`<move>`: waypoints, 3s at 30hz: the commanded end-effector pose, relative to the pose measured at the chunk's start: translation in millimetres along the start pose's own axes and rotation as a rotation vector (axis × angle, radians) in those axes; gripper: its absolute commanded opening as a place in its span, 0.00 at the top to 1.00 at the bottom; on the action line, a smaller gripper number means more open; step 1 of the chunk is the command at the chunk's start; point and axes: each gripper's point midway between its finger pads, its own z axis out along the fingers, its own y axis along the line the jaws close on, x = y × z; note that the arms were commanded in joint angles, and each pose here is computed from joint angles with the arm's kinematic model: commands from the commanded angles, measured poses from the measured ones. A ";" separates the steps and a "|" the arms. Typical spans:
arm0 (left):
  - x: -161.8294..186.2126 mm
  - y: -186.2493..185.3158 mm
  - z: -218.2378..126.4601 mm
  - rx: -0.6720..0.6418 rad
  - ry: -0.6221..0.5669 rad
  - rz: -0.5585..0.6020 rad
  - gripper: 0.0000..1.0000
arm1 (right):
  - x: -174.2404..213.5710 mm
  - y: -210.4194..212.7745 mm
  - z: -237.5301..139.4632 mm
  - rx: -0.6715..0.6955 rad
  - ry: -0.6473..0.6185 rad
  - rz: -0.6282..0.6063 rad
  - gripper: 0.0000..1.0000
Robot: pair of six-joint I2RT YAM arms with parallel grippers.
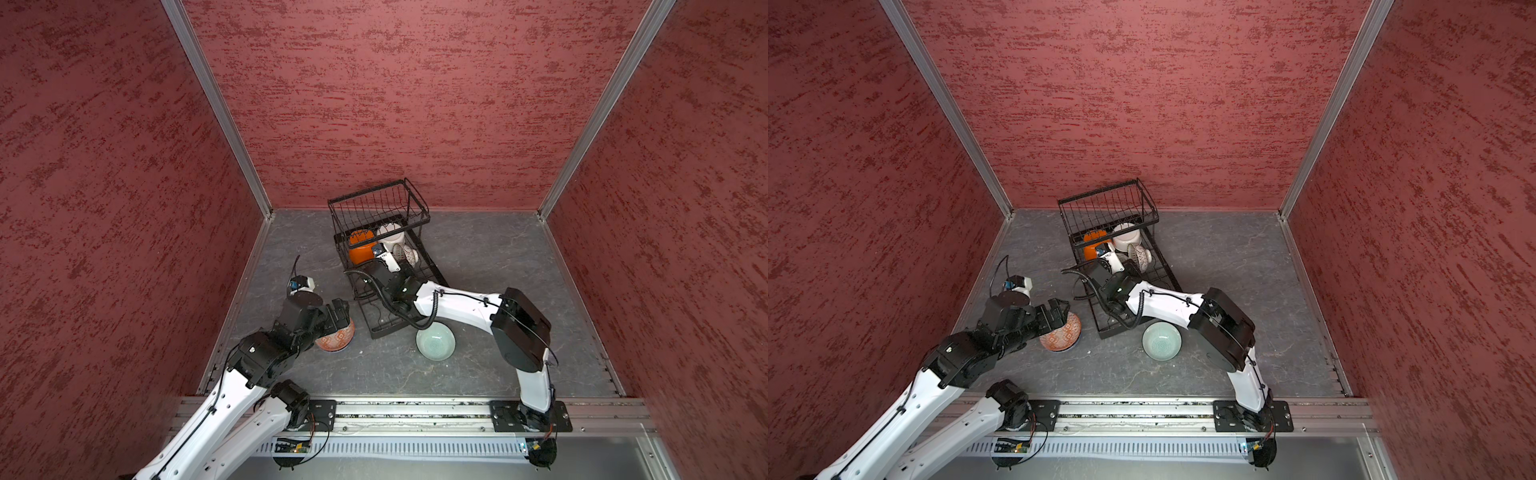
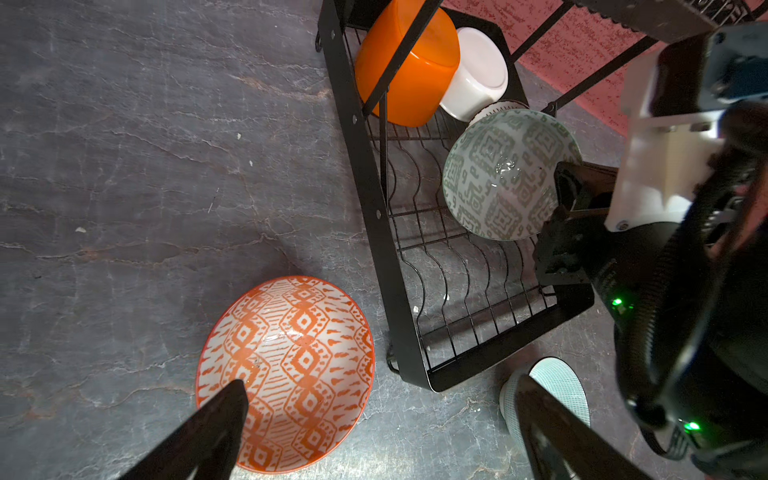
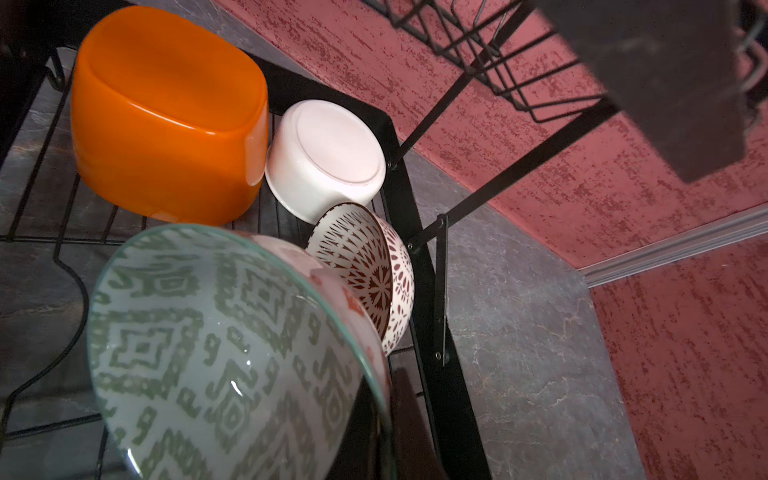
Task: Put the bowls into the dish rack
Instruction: 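Lower the green-patterned bowl into the rack slots beside the maroon-patterned bowl with the right gripper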
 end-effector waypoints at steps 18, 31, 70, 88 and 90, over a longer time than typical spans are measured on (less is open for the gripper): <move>5.3 17.8 -3.2 -0.016 0.002 -0.028 0.00 | -31.4 -1.2 18.9 0.192 -0.132 -0.043 1.00; 5.8 19.2 -0.7 -0.018 0.011 -0.030 0.00 | -39.1 -14.1 32.4 0.297 -0.160 -0.086 1.00; 0.8 19.8 -4.8 -0.018 0.002 -0.037 0.00 | 7.4 11.9 59.4 0.289 -0.075 -0.143 1.00; 1.6 20.5 -3.8 -0.014 0.003 -0.038 0.00 | 7.3 27.4 46.9 0.303 -0.095 -0.183 1.00; 2.0 20.6 -3.4 -0.013 0.004 -0.039 0.00 | 5.6 28.2 45.5 0.305 -0.097 -0.181 1.00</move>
